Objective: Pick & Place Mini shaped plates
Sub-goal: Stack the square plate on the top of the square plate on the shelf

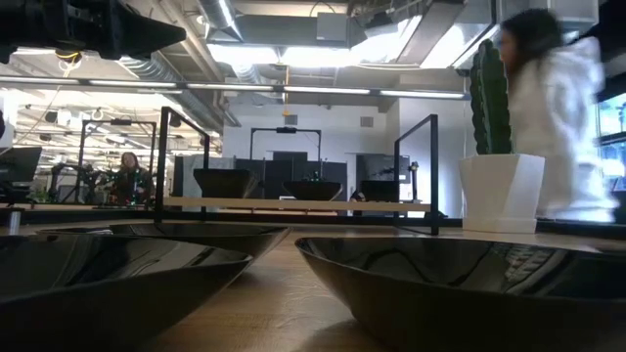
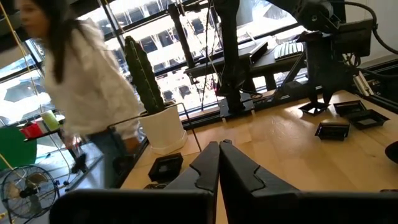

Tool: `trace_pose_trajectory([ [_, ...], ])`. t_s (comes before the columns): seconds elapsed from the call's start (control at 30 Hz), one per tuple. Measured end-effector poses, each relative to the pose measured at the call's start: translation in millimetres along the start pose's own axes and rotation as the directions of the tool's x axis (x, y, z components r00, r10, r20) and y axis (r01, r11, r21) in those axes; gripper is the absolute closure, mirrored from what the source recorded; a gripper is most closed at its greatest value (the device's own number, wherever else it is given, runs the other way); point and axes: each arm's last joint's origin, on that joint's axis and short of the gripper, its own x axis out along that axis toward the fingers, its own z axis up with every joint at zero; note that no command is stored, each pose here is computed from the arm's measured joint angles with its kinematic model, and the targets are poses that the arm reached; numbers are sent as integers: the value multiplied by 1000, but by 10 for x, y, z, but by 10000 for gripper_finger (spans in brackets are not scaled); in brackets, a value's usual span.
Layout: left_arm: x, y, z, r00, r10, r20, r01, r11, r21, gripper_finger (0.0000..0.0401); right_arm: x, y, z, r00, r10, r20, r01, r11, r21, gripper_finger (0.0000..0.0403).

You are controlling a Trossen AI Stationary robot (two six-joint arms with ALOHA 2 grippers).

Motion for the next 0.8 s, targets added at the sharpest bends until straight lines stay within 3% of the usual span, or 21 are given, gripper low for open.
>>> trace_pose_trajectory([
  [0.43,0,0,0,1000,0,0,0,1000,1,396,0,-17,-17,1000,-15,-21,16,999,29,391],
  [0.8,0,0,0,1000,0,0,0,1000,1,394,-133,-24,-28,994,-89,-56,92,995,47,389],
])
